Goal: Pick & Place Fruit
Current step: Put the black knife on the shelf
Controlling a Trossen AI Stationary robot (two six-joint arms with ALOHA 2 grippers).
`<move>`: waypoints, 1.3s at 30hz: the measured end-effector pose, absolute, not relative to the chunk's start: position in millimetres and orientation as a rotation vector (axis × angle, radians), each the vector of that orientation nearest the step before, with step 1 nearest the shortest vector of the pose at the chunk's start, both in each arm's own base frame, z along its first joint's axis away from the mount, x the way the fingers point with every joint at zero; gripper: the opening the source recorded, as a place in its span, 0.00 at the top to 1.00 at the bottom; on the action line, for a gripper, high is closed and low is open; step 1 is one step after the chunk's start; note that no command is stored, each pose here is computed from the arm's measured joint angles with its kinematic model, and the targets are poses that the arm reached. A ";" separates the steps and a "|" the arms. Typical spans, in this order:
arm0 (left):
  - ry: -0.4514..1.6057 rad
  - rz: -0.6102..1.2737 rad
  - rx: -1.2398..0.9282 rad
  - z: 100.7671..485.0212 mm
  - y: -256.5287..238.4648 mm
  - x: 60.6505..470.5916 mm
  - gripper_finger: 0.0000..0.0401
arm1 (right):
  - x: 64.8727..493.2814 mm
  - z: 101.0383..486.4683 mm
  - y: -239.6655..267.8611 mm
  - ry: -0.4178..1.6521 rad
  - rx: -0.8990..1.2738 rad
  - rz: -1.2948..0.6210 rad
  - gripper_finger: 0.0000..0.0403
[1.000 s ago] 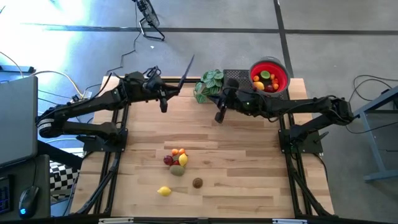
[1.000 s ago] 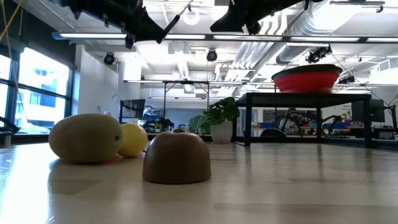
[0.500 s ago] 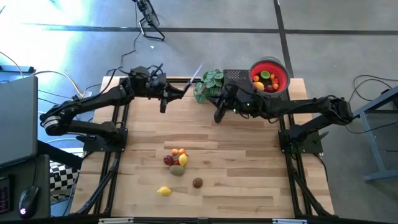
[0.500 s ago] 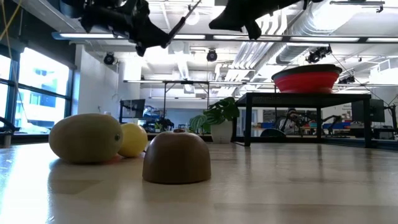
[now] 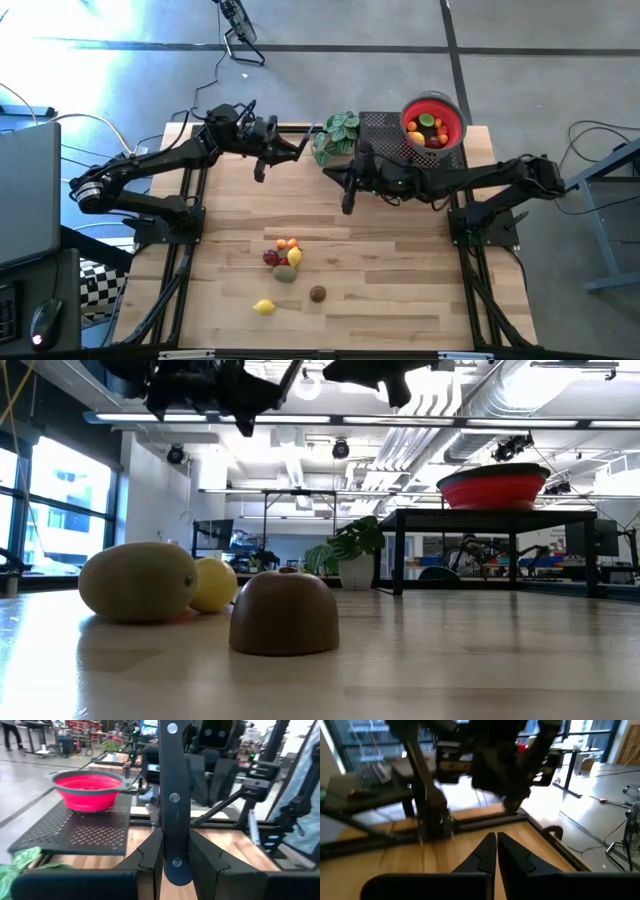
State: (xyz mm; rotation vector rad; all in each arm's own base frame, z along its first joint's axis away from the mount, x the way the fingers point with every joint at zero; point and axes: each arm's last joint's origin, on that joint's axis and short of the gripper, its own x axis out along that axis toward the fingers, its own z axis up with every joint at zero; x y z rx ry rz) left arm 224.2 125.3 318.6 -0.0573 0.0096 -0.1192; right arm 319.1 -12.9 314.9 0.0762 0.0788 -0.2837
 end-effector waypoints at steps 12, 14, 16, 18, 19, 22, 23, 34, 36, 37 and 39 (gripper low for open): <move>0.002 -0.196 -0.054 319.9 123.0 223.8 0.83 | 334.6 320.3 -16.1 -0.129 0.079 -0.220 0.70; 0.001 -0.199 -0.052 320.0 123.0 223.8 0.83 | 339.9 316.6 -19.4 -0.164 0.100 -0.246 0.60; -0.005 -0.203 -0.044 320.6 122.8 223.8 0.83 | 345.9 311.3 -25.0 -0.197 0.120 -0.269 0.52; -0.012 -0.206 -0.039 321.4 122.7 223.7 0.83 | 350.2 306.1 -31.6 -0.212 0.137 -0.283 0.45; -0.014 -0.206 -0.038 321.7 122.7 223.7 0.83 | 352.6 302.7 -35.0 -0.216 0.145 -0.286 0.43; -0.015 -0.206 -0.037 321.8 122.8 223.7 0.83 | 357.4 295.0 -44.3 -0.220 0.161 -0.276 0.39; -0.015 -0.205 -0.037 321.8 122.7 223.7 0.83 | 359.1 293.2 -47.2 -0.218 0.164 -0.268 0.38; -0.012 -0.202 -0.039 321.5 122.8 223.7 0.83 | 372.1 296.5 -59.9 -0.260 0.141 -0.162 0.36; -0.010 -0.196 -0.044 321.2 123.0 223.7 0.83 | 372.6 300.6 -60.0 -0.274 0.119 -0.163 0.36; -0.009 -0.189 -0.045 321.2 123.2 223.8 0.83 | 372.9 302.2 -60.0 -0.278 0.112 -0.163 0.36; -0.010 -0.174 -0.044 321.2 123.5 223.9 0.83 | 373.9 306.3 -60.0 -0.288 0.110 -0.161 0.36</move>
